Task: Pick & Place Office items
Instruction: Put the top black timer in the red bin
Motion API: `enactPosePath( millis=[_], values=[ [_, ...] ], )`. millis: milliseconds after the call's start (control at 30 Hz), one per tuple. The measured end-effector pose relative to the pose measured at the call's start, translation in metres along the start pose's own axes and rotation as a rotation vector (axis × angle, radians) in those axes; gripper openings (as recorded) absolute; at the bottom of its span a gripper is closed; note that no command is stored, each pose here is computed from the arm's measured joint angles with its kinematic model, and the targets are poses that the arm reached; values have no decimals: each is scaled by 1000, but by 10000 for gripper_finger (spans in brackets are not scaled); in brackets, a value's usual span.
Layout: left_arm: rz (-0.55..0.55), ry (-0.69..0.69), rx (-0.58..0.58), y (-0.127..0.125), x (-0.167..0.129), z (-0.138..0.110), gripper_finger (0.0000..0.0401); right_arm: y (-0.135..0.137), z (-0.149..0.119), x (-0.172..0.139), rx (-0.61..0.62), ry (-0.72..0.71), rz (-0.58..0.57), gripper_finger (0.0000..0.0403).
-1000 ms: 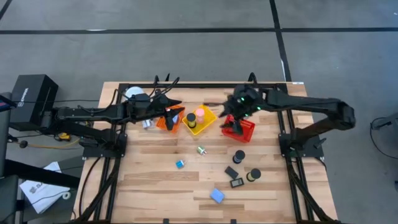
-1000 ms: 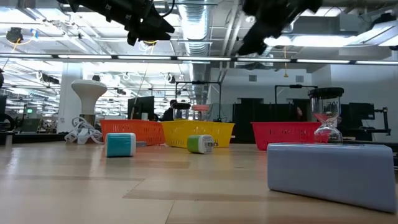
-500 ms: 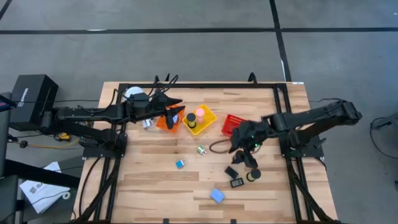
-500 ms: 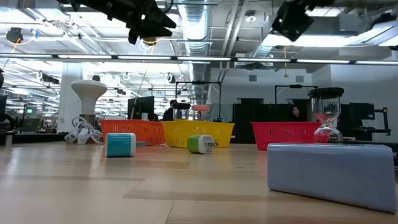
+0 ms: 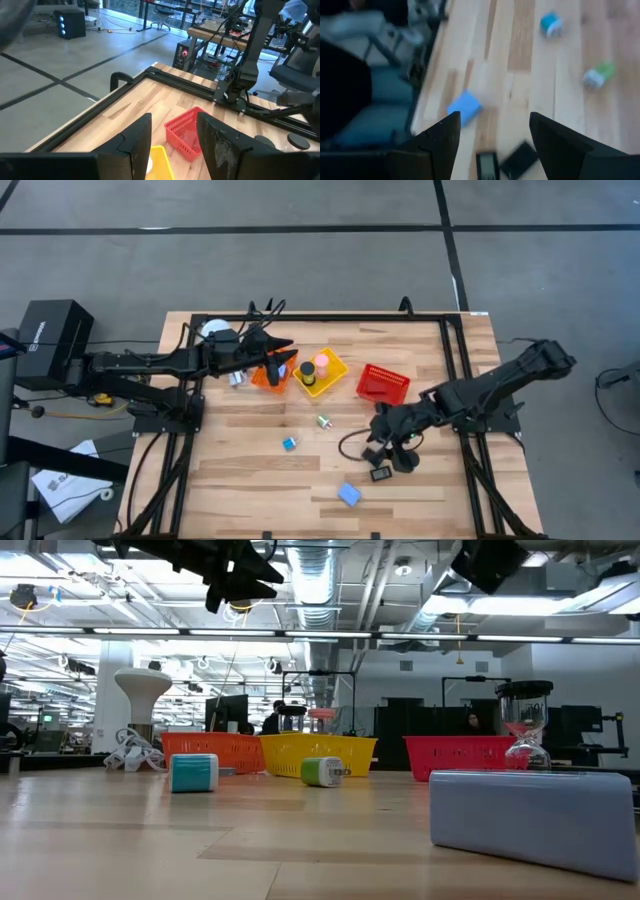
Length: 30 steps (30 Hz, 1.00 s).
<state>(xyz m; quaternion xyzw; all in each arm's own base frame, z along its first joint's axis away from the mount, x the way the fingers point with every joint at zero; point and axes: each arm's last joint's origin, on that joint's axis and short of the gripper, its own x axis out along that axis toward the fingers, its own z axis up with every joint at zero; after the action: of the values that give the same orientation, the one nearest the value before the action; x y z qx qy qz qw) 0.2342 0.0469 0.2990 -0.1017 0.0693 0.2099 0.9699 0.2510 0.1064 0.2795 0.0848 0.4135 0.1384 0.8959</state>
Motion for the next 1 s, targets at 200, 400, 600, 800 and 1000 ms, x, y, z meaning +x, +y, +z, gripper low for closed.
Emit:
enactPosePath(
  millis=[200,400,600,800,1000],
  values=[
    [0,1,0,0,0,0,150,0,-4,25,-36,74,-9,228],
    [0,1,0,0,0,0,150,2,-16,60,-160,250,0,228],
    [1,2,1,0,0,0,150,-1,-13,84,-52,367,-51,228],
    [0,1,0,0,0,0,150,-12,-10,101,305,501,-173,228],
    [1,5,-1,0,0,0,150,-10,-6,113,541,608,-284,228]
  ],
)
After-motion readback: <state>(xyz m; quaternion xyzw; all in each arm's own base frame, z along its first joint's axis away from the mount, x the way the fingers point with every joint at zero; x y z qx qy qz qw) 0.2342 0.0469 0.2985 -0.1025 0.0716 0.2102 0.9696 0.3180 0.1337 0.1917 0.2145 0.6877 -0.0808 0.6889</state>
